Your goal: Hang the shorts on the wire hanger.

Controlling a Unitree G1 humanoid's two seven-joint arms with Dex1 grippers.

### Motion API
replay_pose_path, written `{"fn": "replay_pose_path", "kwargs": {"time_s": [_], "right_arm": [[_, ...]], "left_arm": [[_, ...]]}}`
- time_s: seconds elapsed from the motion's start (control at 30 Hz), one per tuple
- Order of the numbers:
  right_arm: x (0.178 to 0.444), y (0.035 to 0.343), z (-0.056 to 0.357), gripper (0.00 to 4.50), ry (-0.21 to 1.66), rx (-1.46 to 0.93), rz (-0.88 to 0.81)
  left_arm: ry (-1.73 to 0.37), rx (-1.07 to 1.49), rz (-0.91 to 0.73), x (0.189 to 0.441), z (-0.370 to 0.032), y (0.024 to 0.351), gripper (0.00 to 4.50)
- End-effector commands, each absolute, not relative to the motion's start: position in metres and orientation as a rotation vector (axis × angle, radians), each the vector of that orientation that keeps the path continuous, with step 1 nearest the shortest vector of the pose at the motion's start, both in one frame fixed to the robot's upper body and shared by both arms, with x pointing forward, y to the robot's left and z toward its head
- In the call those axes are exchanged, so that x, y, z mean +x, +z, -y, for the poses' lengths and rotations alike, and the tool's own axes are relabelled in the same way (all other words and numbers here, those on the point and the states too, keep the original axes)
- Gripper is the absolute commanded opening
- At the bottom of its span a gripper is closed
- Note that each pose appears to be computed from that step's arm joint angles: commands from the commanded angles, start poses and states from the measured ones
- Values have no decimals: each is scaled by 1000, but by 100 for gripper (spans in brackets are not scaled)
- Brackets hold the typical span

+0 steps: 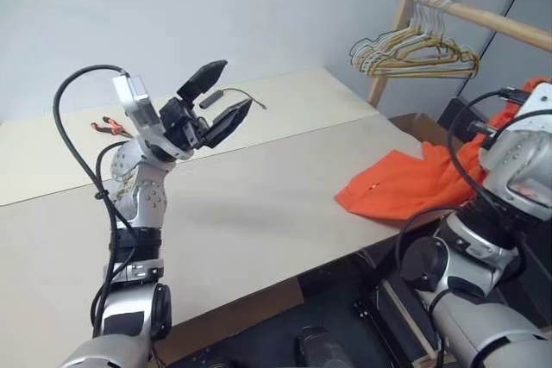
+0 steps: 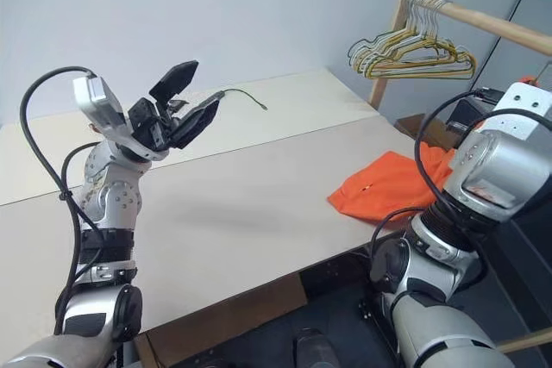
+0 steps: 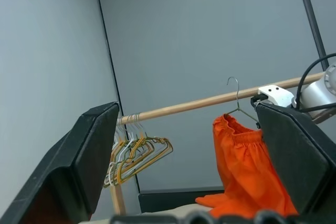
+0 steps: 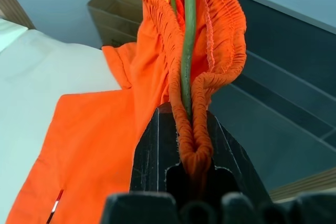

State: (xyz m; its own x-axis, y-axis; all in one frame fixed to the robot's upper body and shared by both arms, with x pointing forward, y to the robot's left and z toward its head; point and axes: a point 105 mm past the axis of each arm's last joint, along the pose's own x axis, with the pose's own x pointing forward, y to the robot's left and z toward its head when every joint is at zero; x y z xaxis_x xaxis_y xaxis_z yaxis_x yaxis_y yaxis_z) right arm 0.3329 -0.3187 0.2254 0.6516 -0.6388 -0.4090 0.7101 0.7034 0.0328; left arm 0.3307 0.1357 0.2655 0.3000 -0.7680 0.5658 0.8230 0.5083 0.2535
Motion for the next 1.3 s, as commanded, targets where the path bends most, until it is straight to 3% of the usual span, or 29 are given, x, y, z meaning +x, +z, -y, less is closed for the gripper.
{"fn": "replay_pose_path", "kwargs": {"time_s": [0.03,0.37,0.73,1.17,1.3], "right_arm": [[339,254,333,7,-799,201,-271],[354,268,369,7,-833,315,-248],[364,254,391,7,-848,508,-353],[363,234,391,7,-904,489,-490],[362,239,394,133,-943,420,-464]], "left_arm": [[-1053,-58,728,323,-134,275,450],[-1068,-36,709,317,-133,271,450],[-1068,-40,709,315,-133,270,450],[-1048,-44,713,313,-134,269,450],[-1045,-54,724,312,-135,271,450]]}}
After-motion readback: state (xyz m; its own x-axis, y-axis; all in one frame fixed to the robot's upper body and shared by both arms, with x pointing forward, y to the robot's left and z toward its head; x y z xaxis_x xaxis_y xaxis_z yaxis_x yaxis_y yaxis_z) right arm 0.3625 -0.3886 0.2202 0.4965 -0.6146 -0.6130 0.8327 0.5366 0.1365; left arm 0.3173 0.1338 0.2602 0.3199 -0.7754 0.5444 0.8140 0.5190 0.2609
